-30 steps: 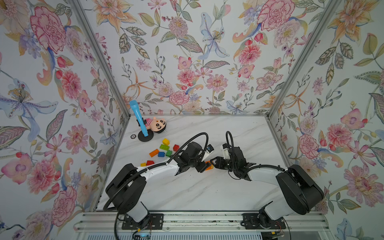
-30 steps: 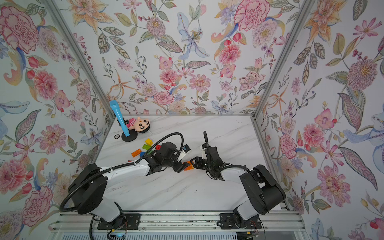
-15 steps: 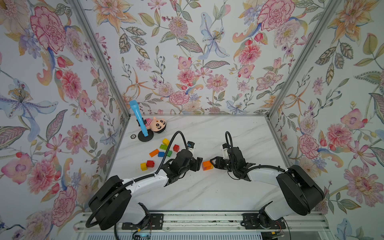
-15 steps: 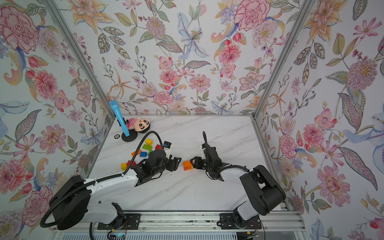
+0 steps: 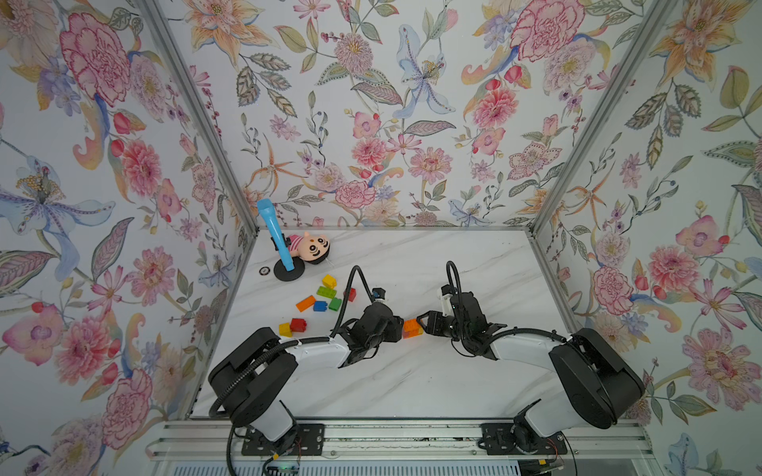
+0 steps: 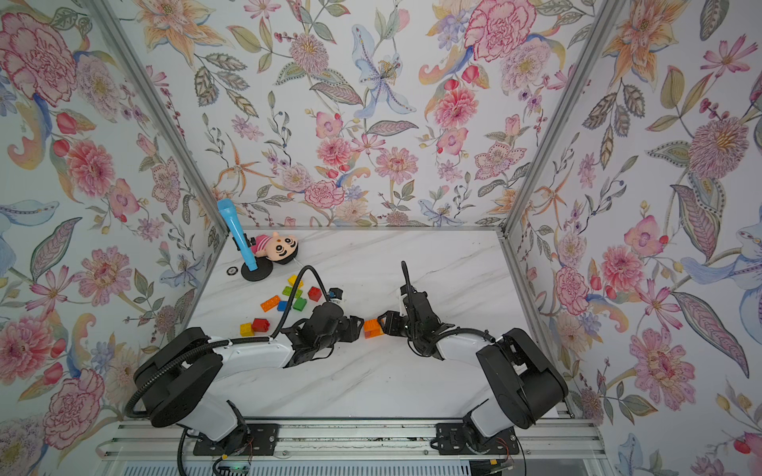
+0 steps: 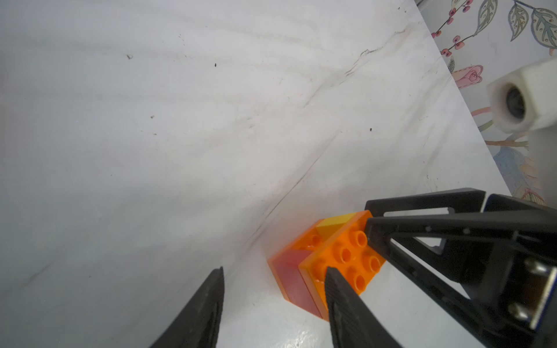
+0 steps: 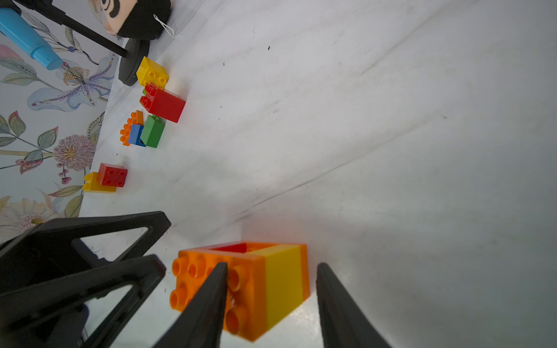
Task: Assemble the letter p with lego
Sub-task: Assemble the lego brick with the lego brick.
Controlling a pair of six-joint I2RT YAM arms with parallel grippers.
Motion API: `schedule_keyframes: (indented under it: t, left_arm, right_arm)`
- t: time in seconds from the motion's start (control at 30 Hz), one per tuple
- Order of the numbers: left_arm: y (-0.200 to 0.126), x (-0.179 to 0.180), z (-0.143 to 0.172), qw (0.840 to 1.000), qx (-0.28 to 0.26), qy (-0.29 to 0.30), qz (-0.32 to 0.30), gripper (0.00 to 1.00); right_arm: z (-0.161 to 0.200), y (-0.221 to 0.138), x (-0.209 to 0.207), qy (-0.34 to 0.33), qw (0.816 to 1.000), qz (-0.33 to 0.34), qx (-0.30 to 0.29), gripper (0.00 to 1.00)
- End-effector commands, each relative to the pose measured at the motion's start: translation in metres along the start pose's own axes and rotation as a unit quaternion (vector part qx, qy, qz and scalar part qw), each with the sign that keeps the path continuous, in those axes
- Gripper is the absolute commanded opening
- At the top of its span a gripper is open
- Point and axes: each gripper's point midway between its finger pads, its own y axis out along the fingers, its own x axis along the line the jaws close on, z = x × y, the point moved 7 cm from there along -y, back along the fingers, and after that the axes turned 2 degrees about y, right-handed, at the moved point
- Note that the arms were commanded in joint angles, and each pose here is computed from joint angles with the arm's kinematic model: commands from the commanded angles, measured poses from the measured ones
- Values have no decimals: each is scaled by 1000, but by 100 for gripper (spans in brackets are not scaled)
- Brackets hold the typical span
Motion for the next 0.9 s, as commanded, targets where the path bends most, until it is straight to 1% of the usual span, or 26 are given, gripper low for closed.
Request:
schedule_keyframes:
  t: [0.0,0.1,0.27,0.53,0.67,0.87]
  left_arm:
    - [5,-15,-5,999,-8,-11,30,56]
    - [8,-18,-3,999,-4,-11,34,55]
    - [13,-16,0,1000,2,-11,27,50]
    - [17,-7,6,1000,14,-2,-7,41]
    - [20,-4,13,1000,27,4,-15,38]
    - [23,0,26,999,42,11,-24,36]
  right_arm:
    - [12,0,-11,10,999,36,22,49]
    - [13,0,-11,10,999,37,23,49]
    - [13,0,-11,10,999,38,23,48]
    - [15,0,-12,11,999,39,24,47]
    - [16,0,-13,11,999,41,23,47]
    - [17,-1,-15,11,999,47,21,46]
